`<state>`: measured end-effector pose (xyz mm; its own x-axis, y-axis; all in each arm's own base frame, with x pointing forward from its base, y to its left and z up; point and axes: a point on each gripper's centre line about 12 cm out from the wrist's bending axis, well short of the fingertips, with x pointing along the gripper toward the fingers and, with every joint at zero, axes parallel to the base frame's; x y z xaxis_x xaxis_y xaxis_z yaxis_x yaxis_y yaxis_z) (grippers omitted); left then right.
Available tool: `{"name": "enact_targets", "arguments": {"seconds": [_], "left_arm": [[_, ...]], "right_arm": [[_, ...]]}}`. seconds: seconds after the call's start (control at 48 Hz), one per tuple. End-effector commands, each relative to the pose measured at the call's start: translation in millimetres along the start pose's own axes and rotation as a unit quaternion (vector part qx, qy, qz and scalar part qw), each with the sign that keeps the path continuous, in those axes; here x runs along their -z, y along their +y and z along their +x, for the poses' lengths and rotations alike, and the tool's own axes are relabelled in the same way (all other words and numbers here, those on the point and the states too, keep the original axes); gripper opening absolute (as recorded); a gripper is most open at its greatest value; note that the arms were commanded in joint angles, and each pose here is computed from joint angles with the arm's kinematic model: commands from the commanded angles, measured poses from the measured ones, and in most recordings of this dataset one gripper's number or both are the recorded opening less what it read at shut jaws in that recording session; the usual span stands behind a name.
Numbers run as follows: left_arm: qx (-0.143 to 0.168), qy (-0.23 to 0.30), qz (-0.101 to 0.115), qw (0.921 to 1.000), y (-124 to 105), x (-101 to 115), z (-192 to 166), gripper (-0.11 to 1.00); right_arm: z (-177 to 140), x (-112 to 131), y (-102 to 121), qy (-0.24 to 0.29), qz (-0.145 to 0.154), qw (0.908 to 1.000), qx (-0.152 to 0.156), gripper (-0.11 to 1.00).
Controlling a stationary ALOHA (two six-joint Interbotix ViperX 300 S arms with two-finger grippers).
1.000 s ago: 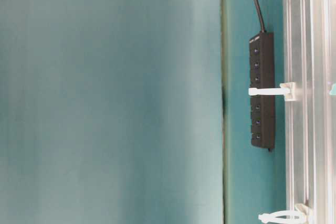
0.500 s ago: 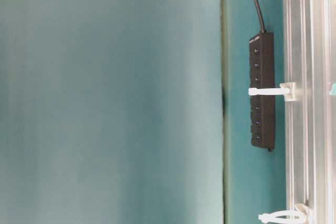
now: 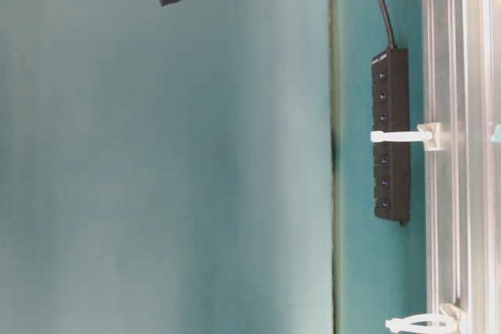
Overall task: Pass the USB cable through three rings with both arms.
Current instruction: 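Push the plug leftward through the right white ring with the right gripper, then move the left gripper over the rail toward the middle ring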
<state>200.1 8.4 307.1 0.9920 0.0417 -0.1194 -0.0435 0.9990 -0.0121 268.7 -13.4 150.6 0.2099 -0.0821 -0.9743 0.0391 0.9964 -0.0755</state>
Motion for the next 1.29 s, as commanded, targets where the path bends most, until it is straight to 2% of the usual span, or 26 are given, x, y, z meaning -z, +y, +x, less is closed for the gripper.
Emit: {"name": "enact_targets", "arguments": {"seconds": [0.0, 0.188, 0.479, 0.75, 0.854, 0.938, 1.104, 1.271], "left_arm": [[-0.001, -0.013, 0.000, 0.9999, 0.2, -11.4, 1.0, 0.02], [0.000, -0.019, 0.000, 0.9998, 0.1, -12.8, 1.0, 0.02], [-0.001, 0.002, -0.001, 1.0000, 0.2, -5.8, 8.2, 0.02], [0.000, -0.011, -0.001, 0.9999, 0.1, -3.5, 25.9, 0.02], [0.000, 0.005, -0.002, 1.0000, 0.1, 3.1, 36.9, 0.02], [0.000, 0.021, -0.012, 0.9997, 0.2, 7.3, 47.1, 0.02], [-0.005, 0.061, -0.055, 0.9966, 0.8, 19.1, 73.3, 0.02], [-0.008, 0.090, -0.059, 0.9941, 1.4, 25.6, 100.4, 0.02]], "right_arm": [[0.0, -3.7, -0.8, -0.008, 0.005, 1.0000, 0.000, -0.08], [6.9, -9.4, 0.3, -0.018, 0.004, 0.9998, -0.002, -0.08], [10.3, -19.0, 1.0, -0.037, 0.003, 0.9993, -0.004, -0.08], [9.9, -23.4, 1.4, -0.056, 0.004, 0.9984, -0.006, -0.08], [9.9, -23.4, 1.4, -0.056, 0.003, 0.9984, -0.006, -0.08], [9.9, -23.4, 1.4, -0.056, 0.004, 0.9984, -0.006, -0.08], [10.2, -22.9, 1.6, -0.055, 0.003, 0.9985, -0.006, -0.08], [10.2, -23.1, 1.5, -0.056, 0.001, 0.9984, -0.006, -0.08]]}}
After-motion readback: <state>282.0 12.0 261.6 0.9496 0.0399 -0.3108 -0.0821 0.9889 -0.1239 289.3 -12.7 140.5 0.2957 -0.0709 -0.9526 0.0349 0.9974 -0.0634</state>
